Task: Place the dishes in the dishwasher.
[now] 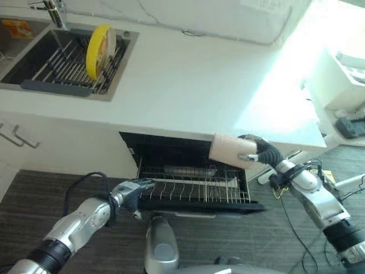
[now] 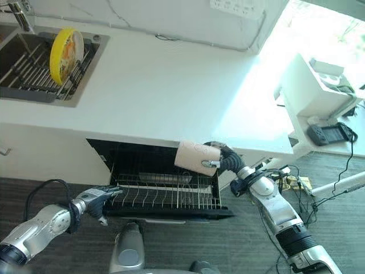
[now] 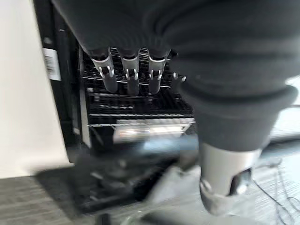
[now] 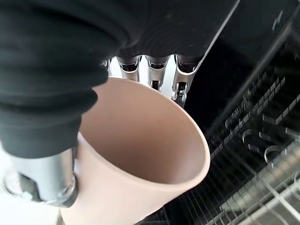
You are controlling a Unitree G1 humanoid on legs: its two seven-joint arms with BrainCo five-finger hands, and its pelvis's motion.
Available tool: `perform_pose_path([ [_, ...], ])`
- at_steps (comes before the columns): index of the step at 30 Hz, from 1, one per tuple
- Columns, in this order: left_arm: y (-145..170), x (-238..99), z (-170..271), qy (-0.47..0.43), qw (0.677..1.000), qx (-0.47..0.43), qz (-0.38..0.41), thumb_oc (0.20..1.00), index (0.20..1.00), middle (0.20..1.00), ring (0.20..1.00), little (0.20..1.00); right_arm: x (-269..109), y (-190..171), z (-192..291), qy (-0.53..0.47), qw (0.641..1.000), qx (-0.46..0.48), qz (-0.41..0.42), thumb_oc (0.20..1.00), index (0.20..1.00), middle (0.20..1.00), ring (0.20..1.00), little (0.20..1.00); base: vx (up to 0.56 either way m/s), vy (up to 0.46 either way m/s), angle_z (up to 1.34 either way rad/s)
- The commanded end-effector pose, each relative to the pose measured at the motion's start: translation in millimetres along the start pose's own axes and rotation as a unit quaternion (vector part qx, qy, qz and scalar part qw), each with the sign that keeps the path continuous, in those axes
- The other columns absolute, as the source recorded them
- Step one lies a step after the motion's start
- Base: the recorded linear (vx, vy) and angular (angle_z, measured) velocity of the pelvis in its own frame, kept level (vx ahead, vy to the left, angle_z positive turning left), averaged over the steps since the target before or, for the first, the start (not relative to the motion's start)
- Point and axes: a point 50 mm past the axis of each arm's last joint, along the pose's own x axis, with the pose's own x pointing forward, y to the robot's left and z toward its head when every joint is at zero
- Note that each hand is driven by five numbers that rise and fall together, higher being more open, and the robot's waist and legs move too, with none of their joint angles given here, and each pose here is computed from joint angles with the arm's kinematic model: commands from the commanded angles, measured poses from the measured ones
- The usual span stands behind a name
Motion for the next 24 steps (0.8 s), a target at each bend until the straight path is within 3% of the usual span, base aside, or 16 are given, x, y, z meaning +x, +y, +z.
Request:
perform_pose_path([
  [1,6,-1,11,-0.028,0.999,0.012,0.024,1.0,1.0,1.0,1.0,1.0,2,-24,29,-0.057,0.997,-0.031,-0.036,0.2,0.2,0.2,0.2,0.2,-0.2,0.019,-0.01],
  [15,15,8,17,-0.042,0.998,0.016,0.045,1.0,1.0,1.0,1.0,1.0,5,-8,4,-0.019,0.999,-0.029,-0.017,0.2,0.2,0.2,0.2,0.2,-0.06,0.012,0.0],
  [24,31,14,24,-0.061,0.997,0.031,0.039,1.0,1.0,1.0,1.0,1.0,10,-22,-11,0.025,0.996,-0.058,-0.067,0.2,0.2,0.2,0.2,0.2,-0.05,-0.02,-0.01],
])
